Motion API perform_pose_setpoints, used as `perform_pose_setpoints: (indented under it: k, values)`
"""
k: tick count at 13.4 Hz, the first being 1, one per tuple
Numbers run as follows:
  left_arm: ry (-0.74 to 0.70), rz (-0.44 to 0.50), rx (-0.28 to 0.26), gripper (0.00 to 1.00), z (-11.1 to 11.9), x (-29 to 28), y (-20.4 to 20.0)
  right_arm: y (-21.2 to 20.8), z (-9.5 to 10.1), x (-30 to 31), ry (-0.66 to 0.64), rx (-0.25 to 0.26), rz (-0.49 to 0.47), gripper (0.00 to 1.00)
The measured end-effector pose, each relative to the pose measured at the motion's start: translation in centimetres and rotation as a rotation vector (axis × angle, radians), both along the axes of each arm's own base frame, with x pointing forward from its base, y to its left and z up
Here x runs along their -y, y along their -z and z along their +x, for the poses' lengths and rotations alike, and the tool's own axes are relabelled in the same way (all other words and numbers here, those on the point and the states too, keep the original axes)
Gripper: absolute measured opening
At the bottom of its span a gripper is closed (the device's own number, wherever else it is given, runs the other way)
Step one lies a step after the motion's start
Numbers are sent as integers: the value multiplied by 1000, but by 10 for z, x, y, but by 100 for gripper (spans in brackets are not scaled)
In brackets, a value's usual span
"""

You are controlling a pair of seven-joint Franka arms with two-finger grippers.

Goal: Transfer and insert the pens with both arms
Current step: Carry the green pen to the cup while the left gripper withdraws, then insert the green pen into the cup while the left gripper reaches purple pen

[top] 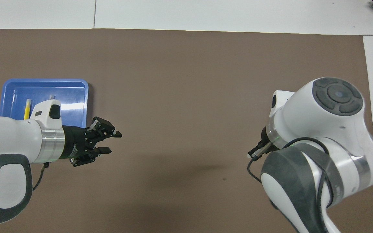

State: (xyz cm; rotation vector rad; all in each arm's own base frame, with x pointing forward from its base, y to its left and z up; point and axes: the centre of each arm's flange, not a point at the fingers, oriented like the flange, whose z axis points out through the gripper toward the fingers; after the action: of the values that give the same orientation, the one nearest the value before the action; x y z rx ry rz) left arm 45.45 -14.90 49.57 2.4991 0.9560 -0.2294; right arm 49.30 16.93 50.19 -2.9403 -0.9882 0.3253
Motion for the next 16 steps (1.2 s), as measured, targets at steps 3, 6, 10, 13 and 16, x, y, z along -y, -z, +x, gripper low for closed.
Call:
perform_pose_setpoints:
  k: [3,6,10,13,16]
  values:
    - [204,113,106,61,8,-41,3,2,12,42,-222,17,-126,19]
    - [402,257,172,60,11,-74,7,13,29,82,-382,72,-112,19]
    - [609,361,229,59,16,-125,8,34,33,120,-494,63,-89,19]
    - [671,392,242,60,23,-152,17,34,32,125,-516,62,-87,19]
    - [683,413,242,60,43,-171,40,51,32,145,-553,74,-76,19]
